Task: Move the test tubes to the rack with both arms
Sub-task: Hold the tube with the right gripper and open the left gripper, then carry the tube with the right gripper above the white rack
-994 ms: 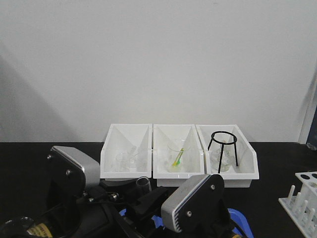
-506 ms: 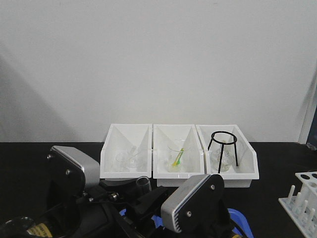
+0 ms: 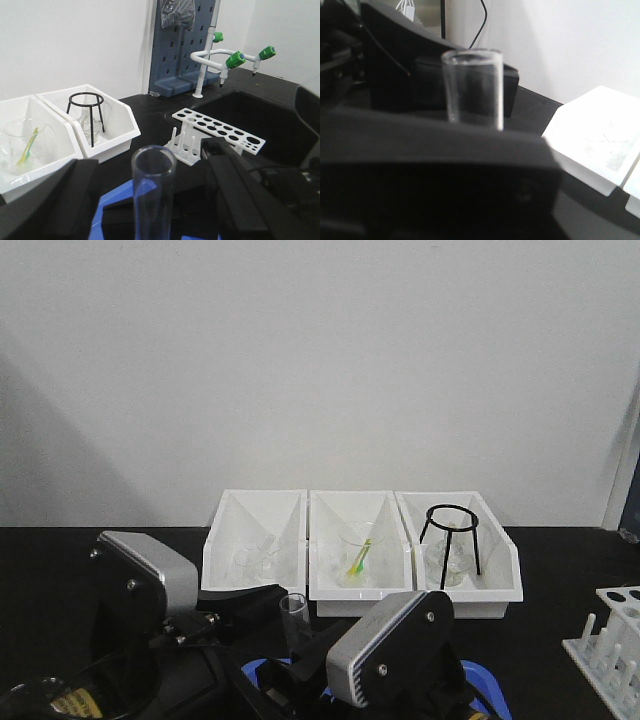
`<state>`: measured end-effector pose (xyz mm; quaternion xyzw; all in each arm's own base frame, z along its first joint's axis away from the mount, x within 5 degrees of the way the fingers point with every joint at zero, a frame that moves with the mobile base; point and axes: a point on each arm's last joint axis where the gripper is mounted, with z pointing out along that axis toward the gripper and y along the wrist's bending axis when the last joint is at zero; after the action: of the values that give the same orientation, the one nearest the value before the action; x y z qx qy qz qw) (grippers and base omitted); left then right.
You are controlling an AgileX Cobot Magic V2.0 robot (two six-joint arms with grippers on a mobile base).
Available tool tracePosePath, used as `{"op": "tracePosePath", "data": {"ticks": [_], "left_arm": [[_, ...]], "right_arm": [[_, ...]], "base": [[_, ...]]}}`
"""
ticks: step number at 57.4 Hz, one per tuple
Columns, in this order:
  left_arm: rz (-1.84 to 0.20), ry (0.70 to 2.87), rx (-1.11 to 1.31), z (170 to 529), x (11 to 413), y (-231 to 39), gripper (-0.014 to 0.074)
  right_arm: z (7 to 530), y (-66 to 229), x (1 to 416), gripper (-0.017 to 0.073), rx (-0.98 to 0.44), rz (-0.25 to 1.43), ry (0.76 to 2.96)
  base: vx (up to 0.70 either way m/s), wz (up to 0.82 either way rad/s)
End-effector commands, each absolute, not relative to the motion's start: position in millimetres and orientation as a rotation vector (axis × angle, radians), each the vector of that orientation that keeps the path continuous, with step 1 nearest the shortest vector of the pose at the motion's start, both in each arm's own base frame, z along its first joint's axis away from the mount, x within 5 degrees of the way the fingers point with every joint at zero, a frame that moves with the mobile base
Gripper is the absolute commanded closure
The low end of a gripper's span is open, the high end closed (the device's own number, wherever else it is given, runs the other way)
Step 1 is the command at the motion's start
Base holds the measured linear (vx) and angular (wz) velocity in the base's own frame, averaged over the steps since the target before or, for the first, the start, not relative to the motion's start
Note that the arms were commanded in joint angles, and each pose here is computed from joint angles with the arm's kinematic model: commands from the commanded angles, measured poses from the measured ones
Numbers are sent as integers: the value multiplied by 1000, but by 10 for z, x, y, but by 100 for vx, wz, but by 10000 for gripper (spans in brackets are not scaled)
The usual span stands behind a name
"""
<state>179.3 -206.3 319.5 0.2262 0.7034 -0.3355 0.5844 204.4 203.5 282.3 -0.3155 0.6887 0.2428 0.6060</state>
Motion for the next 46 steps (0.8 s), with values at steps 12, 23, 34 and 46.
{"op": "tracePosePath", "data": {"ticks": [12, 23, 34, 46], "left_arm": [[-814, 1312, 457, 3797, 1605, -1835, 46], [-786, 1217, 460, 4008, 1441, -1638, 73], [-690, 1278, 500, 4048, 1366, -1420, 94], [-657, 1376, 537, 3989, 1342, -1339, 95]], "right_arm": [[3062, 2025, 2048, 570, -681, 586, 1482], [3072, 2016, 2057, 569, -651, 597, 1483], [3100, 1974, 2098, 567, -594, 553, 1469], [3114, 1644, 2353, 566, -346, 419, 1518]], "base": [[0, 0], [0, 0], [0, 0], [0, 0]]}}
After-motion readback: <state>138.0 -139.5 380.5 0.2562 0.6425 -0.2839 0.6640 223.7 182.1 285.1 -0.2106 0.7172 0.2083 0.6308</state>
